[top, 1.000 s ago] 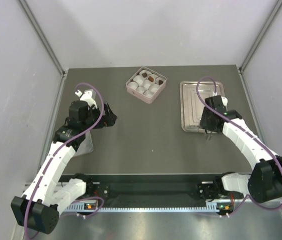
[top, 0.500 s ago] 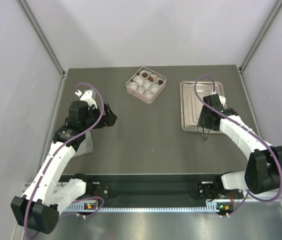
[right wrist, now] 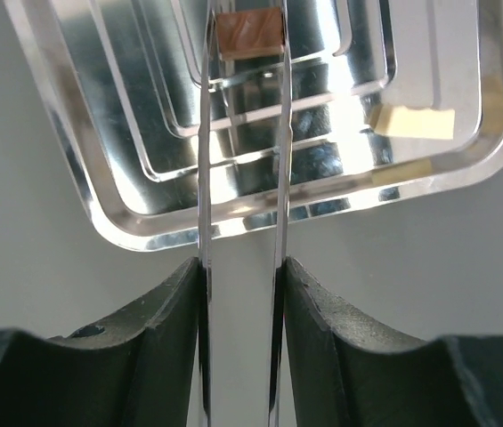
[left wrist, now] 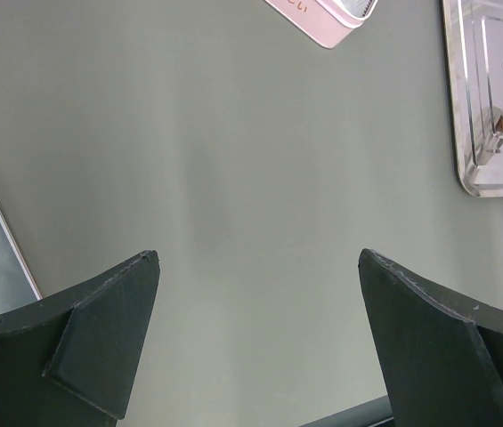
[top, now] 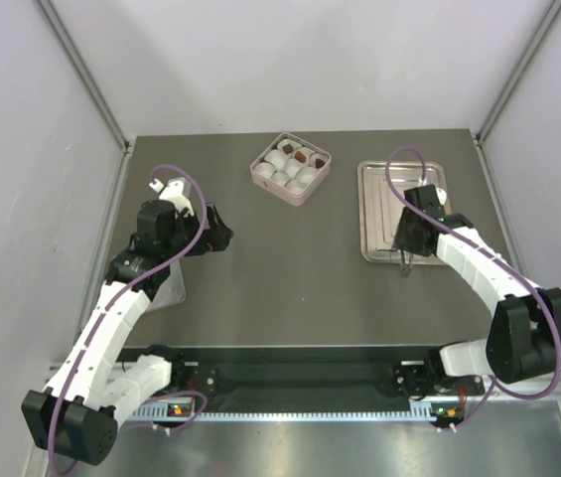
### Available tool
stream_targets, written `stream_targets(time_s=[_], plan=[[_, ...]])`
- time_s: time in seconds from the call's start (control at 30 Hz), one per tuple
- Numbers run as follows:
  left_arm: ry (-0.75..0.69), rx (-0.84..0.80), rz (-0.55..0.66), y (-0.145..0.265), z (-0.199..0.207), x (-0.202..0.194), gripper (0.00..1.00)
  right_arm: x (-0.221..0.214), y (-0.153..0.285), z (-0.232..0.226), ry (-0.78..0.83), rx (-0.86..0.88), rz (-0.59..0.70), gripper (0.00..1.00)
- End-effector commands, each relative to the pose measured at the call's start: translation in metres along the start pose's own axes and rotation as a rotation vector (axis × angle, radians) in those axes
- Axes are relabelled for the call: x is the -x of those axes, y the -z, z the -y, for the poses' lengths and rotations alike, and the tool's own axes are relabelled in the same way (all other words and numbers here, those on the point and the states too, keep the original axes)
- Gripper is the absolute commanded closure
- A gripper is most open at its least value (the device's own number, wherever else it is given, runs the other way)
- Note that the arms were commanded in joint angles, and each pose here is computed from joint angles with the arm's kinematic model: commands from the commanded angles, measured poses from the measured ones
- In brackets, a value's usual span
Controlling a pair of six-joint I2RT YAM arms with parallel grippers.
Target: Pack the chocolate
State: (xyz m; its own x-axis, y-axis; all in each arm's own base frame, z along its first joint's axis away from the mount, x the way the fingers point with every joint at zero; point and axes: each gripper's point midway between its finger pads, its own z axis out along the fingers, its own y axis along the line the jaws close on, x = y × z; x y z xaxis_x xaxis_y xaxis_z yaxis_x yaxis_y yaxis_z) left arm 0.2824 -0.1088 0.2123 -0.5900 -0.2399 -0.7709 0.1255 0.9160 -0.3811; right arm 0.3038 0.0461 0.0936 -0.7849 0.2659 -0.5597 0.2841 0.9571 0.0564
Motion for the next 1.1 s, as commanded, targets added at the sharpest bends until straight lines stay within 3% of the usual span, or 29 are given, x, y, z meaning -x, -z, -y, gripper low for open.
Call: stream_targets(time_s=[0.0, 0.23, 0.4, 0.6, 0.63, 0.7, 1.07], plan=[[-0.017, -0.023, 0.054, 0.001, 0.006, 0.014, 0.01, 0.036, 0.023, -0.010, -0.013, 0.059, 0.095, 0.62], [-0.017, -0.022, 0.056, 0.002, 0.006, 0.014, 0.01, 0.054, 0.037, -0.022, 0.007, 0.106, 0.130, 0.62], [-0.018, -0.021, 0.062, 0.003, 0.006, 0.015, 0.01, 0.084, 0.052, -0.054, 0.033, 0.209, 0.183, 0.63], [-0.020, -0.021, 0.067, 0.004, 0.006, 0.016, 0.01, 0.134, 0.076, -0.137, 0.131, 0.348, 0.291, 0.63], [-0.019, -0.018, 0.066, 0.004, 0.005, 0.016, 0.01, 0.126, 0.066, -0.160, 0.184, 0.363, 0.265, 0.63], [-0.021, -0.013, 0.067, 0.004, 0.004, 0.016, 0.01, 0.147, 0.079, -0.218, 0.248, 0.443, 0.332, 0.63], [-0.021, -0.010, 0.069, 0.004, 0.004, 0.016, 0.01, 0.154, 0.057, -0.330, 0.400, 0.624, 0.438, 0.62]])
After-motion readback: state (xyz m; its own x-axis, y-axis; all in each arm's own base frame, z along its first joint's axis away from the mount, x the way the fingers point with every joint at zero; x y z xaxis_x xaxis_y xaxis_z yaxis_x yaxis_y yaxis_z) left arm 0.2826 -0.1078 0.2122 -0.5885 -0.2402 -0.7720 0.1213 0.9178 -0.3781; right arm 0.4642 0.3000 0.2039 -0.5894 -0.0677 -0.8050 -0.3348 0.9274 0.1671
